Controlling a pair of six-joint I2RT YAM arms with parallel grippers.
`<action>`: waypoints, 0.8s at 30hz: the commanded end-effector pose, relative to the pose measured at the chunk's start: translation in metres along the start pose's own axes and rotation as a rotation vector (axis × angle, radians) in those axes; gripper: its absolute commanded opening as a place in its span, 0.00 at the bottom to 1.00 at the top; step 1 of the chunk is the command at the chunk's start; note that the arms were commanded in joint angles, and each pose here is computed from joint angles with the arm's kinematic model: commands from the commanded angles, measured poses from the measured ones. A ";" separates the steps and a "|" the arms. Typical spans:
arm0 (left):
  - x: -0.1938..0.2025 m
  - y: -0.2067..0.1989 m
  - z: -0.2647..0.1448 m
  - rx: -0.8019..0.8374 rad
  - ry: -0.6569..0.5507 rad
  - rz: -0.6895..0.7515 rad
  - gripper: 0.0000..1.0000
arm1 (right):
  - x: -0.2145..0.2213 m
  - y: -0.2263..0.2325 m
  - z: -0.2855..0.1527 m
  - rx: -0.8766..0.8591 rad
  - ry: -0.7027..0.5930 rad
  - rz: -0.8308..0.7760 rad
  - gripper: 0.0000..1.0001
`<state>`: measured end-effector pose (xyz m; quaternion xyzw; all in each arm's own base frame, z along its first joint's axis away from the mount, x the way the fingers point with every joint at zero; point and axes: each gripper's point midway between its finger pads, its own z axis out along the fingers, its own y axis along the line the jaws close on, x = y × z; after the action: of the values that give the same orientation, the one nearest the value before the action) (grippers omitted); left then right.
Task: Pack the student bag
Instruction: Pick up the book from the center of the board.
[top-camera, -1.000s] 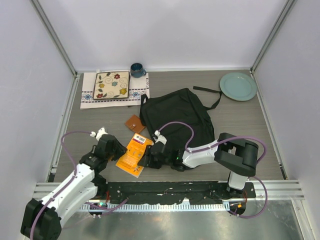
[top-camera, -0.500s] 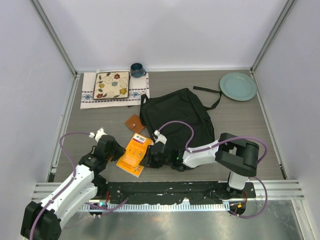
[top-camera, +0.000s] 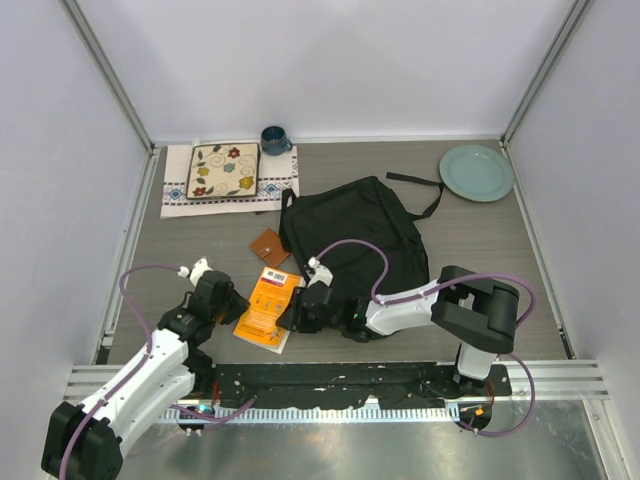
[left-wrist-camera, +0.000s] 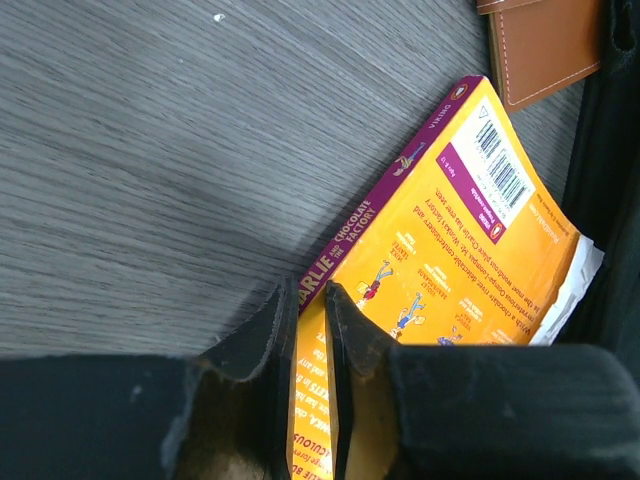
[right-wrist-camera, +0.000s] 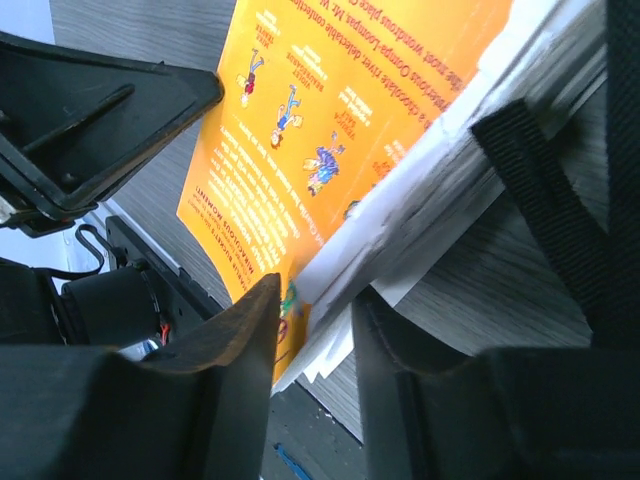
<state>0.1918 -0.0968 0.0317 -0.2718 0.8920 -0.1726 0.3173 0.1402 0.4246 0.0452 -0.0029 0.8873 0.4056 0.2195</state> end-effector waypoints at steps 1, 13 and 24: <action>0.028 -0.029 -0.015 0.133 0.165 -0.022 0.16 | -0.040 0.072 0.004 -0.219 -0.135 0.051 0.26; -0.036 -0.050 -0.064 0.143 -0.057 -0.017 0.90 | -0.052 0.076 -0.044 -0.198 -0.156 -0.062 0.00; -0.076 -0.130 -0.129 0.486 -0.161 0.098 1.00 | -0.091 0.089 -0.127 -0.238 -0.294 -0.155 0.00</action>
<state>0.2009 -0.1167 0.1874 -0.2223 0.8287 -0.2926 0.4221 0.1468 0.3971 0.1784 -0.0256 0.8180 0.4809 0.3145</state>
